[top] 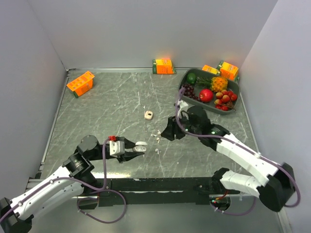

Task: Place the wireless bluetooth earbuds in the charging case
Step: Pick up the earbud from the center of the board.

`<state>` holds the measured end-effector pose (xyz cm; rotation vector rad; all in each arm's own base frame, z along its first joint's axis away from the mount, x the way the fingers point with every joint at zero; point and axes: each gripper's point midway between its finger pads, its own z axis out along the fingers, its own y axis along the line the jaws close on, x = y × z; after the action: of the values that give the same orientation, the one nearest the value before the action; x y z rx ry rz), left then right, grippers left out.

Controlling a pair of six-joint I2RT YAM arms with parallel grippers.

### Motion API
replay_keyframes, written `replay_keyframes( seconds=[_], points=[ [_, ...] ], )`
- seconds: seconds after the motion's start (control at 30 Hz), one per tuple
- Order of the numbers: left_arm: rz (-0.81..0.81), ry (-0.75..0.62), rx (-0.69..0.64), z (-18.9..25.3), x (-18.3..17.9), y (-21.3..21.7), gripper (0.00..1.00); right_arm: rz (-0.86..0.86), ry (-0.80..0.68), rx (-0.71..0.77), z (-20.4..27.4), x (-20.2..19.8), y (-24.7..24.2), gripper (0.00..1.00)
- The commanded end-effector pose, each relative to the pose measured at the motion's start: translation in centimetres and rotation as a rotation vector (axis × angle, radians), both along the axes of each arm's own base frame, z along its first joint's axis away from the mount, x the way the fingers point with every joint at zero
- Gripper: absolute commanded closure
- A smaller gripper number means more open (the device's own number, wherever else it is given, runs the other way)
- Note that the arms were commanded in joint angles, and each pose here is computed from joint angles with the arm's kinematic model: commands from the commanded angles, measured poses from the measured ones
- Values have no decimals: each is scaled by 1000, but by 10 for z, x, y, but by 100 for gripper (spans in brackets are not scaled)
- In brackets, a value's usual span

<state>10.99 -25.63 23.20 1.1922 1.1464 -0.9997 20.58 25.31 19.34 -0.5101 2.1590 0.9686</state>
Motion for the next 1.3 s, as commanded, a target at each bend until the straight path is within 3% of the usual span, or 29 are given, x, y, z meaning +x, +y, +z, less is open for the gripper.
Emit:
replay_keyframes(
  seconds=[0.0,0.13,0.27,0.4,0.6,1.27],
  points=[
    [9,29,-59,10,-5,3,99,-119,102,-105,-55,21,-5,45],
    [19,49,-61,13,-7,5,99,-137,145,-138,-81,24,-1,48],
    [18,59,-53,10,-9,6,99,-96,69,-204,-80,33,16,49],
    [2,61,-46,9,-14,7,99,-15,4,-345,-91,46,31,45],
    [-21,78,-42,5,-19,6,99,59,-39,-423,-101,63,44,41],
    [-48,77,-48,7,-25,6,99,124,-25,-473,-138,88,80,52]
  ],
)
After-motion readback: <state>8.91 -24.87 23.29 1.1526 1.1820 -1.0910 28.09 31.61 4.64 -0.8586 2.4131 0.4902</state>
